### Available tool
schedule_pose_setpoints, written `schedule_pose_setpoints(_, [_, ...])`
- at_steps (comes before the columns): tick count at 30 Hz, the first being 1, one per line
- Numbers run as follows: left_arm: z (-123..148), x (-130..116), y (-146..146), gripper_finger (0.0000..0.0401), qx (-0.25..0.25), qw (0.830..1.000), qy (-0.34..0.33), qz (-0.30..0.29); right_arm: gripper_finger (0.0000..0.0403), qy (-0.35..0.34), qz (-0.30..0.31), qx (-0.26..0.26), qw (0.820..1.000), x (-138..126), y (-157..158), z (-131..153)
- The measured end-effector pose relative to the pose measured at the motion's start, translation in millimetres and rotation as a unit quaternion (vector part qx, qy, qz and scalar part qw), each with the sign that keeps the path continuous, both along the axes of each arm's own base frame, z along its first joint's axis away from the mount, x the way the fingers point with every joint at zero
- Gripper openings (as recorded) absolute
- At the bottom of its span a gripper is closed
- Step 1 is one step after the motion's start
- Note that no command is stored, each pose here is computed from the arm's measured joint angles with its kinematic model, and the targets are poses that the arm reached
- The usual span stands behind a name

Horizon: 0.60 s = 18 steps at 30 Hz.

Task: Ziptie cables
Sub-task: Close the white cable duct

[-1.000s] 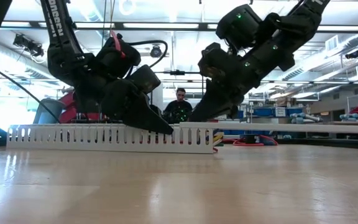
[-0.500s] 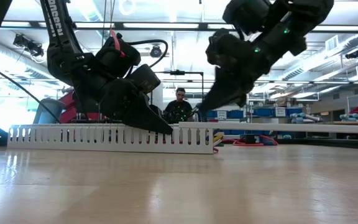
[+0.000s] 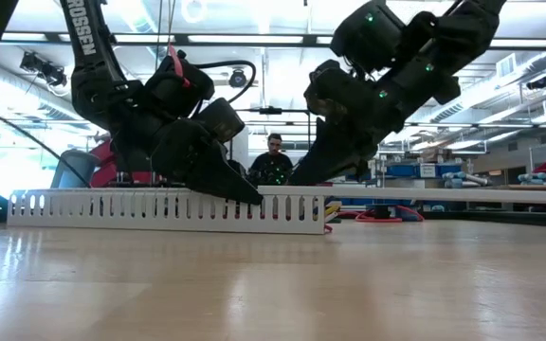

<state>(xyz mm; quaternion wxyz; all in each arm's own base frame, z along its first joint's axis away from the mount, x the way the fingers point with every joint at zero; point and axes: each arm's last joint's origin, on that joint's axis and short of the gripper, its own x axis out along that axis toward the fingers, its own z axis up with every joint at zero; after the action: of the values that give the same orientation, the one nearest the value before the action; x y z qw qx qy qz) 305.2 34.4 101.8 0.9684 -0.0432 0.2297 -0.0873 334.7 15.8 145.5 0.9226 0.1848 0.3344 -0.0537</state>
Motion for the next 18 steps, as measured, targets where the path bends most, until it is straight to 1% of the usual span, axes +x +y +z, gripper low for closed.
schedule_pose_setpoints(7, [-0.1, 0.0, 0.0, 0.0246, -0.008, 1.0, 0.002, 0.004, 0.0, 0.0, 0.002, 0.0, 1.0, -0.4, 0.2, 1.0])
schedule_pose_setpoints(13, [-0.7, -0.2, -0.2, 0.0279, -0.003, 1.0, 0.005, 0.001, 0.0, 0.0, 0.004, 0.001, 1.0, -0.5, 0.3, 0.8])
schedule_pose_setpoints(18, [8.9, -1.4, -0.5, 0.0291, -0.021, 1.0, -0.003, -0.007, 0.0, 0.002, 0.004, 0.002, 1.0, -0.7, 0.3, 0.5])
